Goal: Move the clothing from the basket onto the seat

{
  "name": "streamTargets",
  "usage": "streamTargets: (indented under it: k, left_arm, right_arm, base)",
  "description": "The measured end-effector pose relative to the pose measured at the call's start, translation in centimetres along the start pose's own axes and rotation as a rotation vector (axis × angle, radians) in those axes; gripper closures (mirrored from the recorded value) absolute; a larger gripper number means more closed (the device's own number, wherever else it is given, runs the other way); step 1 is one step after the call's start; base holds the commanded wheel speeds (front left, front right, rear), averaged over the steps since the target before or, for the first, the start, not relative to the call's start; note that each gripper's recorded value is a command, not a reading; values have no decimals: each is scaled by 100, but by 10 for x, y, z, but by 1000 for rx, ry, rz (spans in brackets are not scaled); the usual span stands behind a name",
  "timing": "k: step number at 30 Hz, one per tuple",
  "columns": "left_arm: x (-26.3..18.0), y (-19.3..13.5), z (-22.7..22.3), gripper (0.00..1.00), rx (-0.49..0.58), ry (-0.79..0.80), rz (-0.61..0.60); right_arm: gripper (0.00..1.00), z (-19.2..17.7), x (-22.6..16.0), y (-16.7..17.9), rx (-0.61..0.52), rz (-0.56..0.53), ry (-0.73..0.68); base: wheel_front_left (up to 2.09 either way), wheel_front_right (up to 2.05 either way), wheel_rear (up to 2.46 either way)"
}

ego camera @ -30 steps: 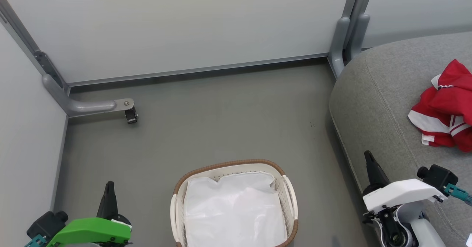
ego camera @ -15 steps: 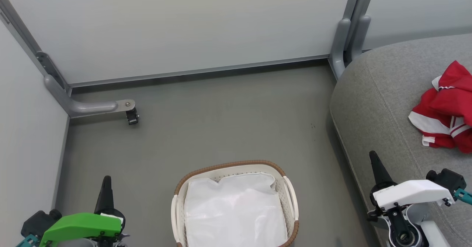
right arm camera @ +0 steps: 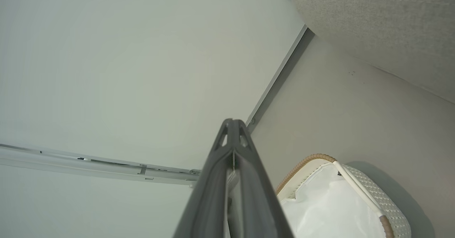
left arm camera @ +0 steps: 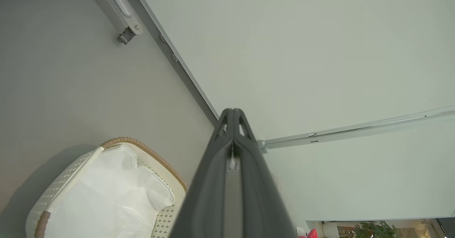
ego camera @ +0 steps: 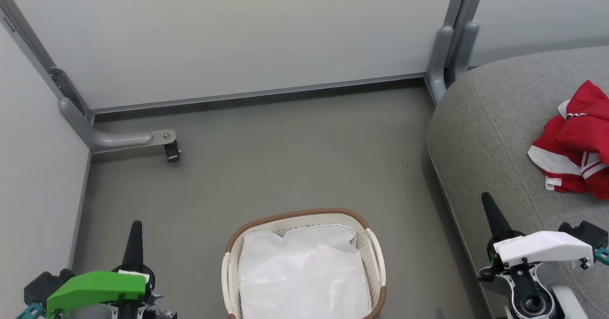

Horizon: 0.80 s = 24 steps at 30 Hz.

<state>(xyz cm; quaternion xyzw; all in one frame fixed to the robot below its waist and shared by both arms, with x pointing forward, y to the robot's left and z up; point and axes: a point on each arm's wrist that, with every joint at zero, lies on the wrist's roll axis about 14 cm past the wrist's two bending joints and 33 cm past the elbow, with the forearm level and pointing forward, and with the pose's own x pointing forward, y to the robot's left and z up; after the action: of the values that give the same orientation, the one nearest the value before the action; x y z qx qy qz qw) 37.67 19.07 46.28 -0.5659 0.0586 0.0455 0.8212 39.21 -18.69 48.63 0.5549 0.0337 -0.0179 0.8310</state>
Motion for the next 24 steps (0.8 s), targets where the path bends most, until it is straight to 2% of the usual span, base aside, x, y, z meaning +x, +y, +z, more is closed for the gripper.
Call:
streamTargets:
  k: [24]
  left_arm:
    - [3, -19, 11, 100, -197, -11, -65]
  right_arm:
    - [100, 10, -2, 7, 215, 31, -14]
  base:
    - [0, 0, 0]
